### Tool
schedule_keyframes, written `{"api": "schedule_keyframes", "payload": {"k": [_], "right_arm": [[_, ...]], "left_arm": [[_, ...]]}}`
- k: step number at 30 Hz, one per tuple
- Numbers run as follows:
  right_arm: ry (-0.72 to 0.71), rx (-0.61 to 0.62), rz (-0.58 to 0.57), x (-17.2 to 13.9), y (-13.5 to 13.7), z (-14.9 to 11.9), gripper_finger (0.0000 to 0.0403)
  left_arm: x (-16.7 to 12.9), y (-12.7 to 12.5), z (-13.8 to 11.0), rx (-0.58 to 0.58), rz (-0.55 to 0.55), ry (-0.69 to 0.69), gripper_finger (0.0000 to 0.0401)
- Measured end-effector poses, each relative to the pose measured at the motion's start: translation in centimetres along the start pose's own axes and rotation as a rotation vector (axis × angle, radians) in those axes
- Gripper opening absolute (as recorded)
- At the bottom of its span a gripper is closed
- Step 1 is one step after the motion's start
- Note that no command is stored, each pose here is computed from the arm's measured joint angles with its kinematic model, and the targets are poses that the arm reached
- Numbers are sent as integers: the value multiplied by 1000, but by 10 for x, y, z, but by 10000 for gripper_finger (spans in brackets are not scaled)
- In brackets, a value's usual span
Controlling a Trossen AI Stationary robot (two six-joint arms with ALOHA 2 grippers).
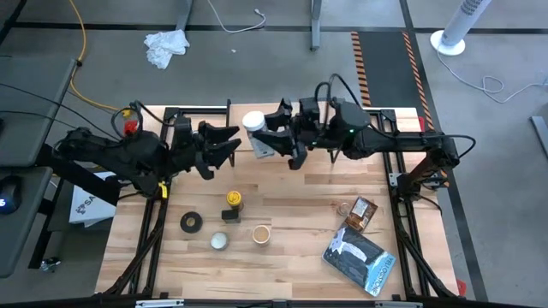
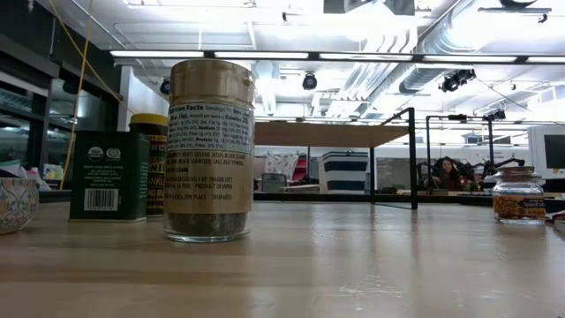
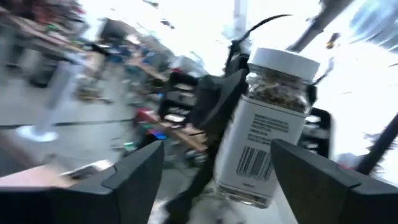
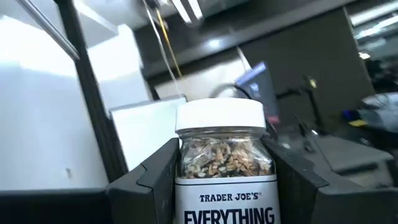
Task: Shelf spices
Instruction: Adjust the white seasoning bottle
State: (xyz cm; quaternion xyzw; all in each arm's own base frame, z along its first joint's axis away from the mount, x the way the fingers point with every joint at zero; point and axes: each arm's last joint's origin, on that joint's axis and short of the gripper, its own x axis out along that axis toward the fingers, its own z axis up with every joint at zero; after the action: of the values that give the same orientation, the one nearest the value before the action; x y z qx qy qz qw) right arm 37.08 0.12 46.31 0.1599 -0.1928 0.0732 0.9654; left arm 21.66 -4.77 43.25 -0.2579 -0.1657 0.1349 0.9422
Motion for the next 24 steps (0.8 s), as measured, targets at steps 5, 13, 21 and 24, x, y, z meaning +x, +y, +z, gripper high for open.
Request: {"api": "schedule_keyframes", "payload": {"k": [5,13,21,24], "right_arm": [[-25,45,58,0,2,4,183],[-39,118,125,0,7,6,183],[4,102,86,0,5,1,183],[9,90,83,0,4,0,183]], "left_arm": [[4,-1,0,10,-107,21,305],[8,-4,-9,185,-142,42,306],[26,-18,-8,334,-138,49,306],[33,-23,-10,381,-130,98,306]]}}
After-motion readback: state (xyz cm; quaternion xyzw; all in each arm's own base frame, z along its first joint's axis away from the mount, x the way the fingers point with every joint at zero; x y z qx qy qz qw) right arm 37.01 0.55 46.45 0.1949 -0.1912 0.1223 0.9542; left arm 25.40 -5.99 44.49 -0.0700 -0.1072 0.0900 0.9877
